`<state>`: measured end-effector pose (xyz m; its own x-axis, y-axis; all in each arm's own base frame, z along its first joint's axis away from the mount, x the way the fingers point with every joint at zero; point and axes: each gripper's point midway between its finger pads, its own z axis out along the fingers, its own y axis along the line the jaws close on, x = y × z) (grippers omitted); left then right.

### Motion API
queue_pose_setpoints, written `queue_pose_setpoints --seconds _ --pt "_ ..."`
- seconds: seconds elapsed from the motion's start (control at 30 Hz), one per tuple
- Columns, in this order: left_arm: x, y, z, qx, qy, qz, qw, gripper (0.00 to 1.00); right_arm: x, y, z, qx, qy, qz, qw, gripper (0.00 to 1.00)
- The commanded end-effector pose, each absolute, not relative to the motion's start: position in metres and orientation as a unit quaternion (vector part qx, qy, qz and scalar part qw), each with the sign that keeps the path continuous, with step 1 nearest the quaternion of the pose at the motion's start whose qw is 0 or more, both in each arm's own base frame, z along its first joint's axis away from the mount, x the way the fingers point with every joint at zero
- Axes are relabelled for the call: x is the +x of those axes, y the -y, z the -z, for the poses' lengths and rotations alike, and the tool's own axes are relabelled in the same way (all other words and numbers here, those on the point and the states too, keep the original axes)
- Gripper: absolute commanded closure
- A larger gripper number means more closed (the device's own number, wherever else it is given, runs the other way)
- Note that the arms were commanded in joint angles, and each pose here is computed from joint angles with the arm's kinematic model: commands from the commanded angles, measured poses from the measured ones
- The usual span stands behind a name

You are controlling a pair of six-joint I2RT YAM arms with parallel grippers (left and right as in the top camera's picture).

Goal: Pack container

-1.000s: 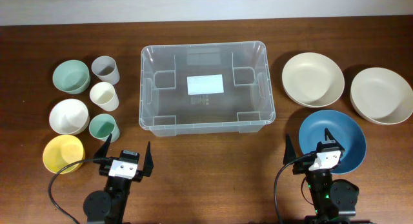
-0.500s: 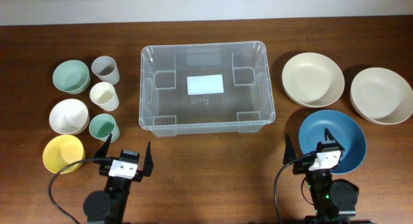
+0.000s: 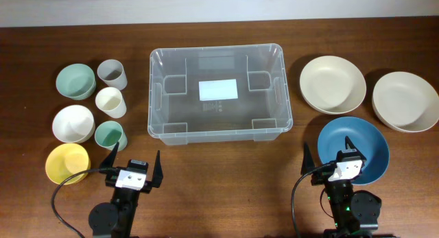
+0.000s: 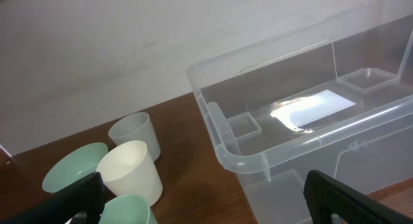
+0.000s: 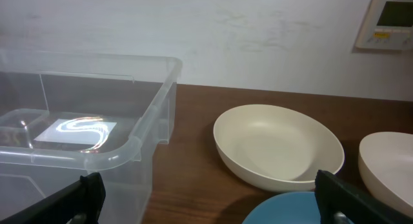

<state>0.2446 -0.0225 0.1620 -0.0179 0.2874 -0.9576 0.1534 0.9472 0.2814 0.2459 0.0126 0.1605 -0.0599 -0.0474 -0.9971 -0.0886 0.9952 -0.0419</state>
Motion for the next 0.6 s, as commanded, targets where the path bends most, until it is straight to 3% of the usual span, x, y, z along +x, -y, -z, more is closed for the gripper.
queue_pose_setpoints --seconds 0.0,0.57 --pt "0.244 0.022 -0.161 0.157 -0.711 -0.05 0.684 0.0 0.245 -0.015 -0.16 -0.051 -0.727 -0.02 0.685 0.01" --pt "0.244 0.022 -0.161 0.157 -0.711 -0.05 0.684 0.0 0.243 -0.027 -0.173 -0.051 -0.714 -0.067 0.695 0.01"
